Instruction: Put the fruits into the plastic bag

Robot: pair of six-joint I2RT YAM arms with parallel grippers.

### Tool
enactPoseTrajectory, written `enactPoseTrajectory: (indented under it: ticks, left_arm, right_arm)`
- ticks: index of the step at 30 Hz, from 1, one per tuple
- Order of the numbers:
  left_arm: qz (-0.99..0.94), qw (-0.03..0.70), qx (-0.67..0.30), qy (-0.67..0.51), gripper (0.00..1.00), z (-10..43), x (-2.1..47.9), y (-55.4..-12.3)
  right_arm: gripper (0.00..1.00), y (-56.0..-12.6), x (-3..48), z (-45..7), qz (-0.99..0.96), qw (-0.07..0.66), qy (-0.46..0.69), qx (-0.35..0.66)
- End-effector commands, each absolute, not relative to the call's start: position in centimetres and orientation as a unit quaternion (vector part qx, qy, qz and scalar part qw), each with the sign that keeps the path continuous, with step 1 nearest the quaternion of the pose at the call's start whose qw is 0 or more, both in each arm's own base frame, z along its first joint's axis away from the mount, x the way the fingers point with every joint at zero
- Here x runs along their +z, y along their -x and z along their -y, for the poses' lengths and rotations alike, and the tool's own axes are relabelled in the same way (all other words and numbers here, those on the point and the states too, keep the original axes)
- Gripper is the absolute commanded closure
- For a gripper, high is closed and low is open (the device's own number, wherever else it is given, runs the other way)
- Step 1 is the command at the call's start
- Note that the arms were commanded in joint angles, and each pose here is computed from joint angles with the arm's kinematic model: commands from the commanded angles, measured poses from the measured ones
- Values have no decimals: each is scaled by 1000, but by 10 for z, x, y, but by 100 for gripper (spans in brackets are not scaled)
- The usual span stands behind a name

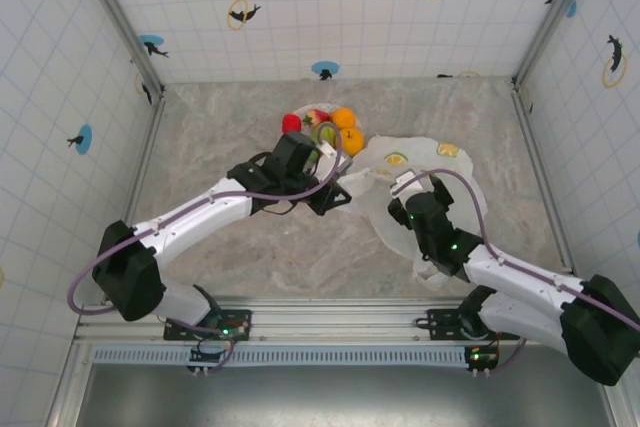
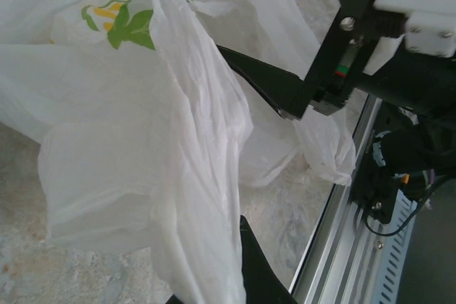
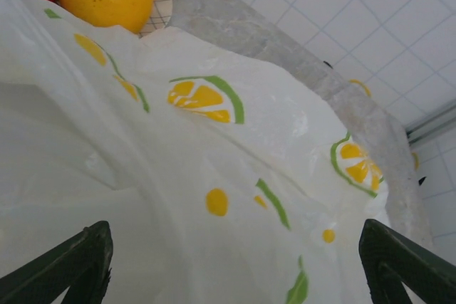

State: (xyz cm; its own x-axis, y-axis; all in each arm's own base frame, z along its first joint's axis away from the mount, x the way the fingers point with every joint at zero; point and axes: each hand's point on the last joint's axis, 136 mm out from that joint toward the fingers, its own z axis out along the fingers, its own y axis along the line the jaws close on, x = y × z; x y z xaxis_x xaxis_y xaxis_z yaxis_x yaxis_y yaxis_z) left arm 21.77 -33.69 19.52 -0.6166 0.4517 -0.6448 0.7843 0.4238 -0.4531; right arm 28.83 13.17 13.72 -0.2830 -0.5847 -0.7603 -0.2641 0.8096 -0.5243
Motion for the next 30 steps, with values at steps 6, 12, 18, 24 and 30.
enactPoseTrajectory:
  ticks: [6, 12, 18, 24, 30]
  left_arm:
    - [-794, 207, -432, -375, 100, 327, 212, -215]
    - [-807, 245, -410, -347, 95, 324, 215, -244]
    - [-826, 322, -371, -276, 70, 325, 226, -291]
    - [-827, 364, -370, -215, 29, 317, 239, -305]
    - [-847, 390, -322, -165, 11, 273, 218, -290]
  right_arm:
    - [55, -314, 146, -128, -772, 557, 273, -139]
    - [93, -308, 166, -134, -820, 504, 258, -82]
    - [100, -290, 179, -137, -898, 402, 167, 65]
    - [100, -286, 180, -136, -930, 322, 23, 172]
    - [100, -293, 196, -147, -901, 317, -78, 285]
